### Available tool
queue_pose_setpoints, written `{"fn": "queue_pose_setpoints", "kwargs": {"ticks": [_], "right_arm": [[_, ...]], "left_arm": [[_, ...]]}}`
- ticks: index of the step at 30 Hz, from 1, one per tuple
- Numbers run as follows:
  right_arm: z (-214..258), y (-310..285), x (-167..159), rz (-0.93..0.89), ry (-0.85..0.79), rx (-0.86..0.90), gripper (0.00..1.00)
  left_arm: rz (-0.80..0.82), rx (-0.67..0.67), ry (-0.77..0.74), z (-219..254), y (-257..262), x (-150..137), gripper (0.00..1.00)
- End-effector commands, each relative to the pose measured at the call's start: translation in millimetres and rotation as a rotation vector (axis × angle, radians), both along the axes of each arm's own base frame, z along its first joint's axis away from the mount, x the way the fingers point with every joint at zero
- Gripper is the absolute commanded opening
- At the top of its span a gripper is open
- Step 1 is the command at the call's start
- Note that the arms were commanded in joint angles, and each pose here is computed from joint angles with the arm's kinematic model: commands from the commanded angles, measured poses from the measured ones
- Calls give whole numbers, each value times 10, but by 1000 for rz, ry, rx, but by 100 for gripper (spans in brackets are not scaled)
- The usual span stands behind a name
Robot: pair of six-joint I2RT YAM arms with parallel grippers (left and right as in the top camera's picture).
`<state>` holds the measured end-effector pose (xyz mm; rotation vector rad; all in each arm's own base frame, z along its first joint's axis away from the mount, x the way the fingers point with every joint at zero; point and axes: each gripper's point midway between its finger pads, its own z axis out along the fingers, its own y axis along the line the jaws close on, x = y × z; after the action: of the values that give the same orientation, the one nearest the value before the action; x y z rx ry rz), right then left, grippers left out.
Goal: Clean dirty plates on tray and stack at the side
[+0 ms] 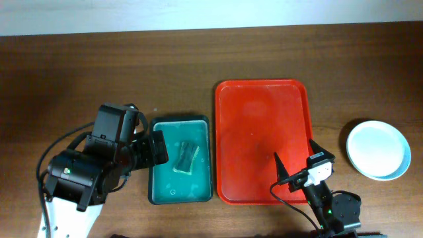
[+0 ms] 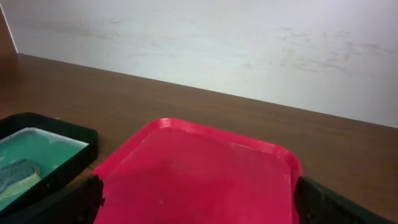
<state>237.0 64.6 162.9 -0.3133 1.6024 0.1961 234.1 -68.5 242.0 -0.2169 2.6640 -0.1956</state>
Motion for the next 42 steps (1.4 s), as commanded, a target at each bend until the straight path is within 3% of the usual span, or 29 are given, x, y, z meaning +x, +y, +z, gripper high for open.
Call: {"fn": "queue_pose_setpoints", "kwargs": {"ticks": [1,4,7,13,18,21,23,26,42], "right_arm": [[-19,12,-4,3,-1,1,98],[-19,12,-4,3,-1,1,98],[-19,12,-4,3,-1,1,98],[-19,12,-4,3,-1,1,98],[-19,12,-4,3,-1,1,98],[-19,12,-4,3,-1,1,98],[-19,12,-4,3,-1,1,98],[-19,12,-4,3,-1,1,98],[-19,12,-4,3,-1,1,98]], "left_arm": [[-7,7,-16,43,15,2,99],[-9,0,-48,102,26,-47,99],[128,16,-384,485,399,-60,100],[318,-74,-821,64,806,-53,99],[287,-159,-1104,-27,759,-106,99],[285,-180,-1212,-36,757,4,99],[286,-176,-1189,-333,752,91,99],[309,-132,-1037,-783,788,117,99],[309,-129,-1018,-826,786,115,99]]}}
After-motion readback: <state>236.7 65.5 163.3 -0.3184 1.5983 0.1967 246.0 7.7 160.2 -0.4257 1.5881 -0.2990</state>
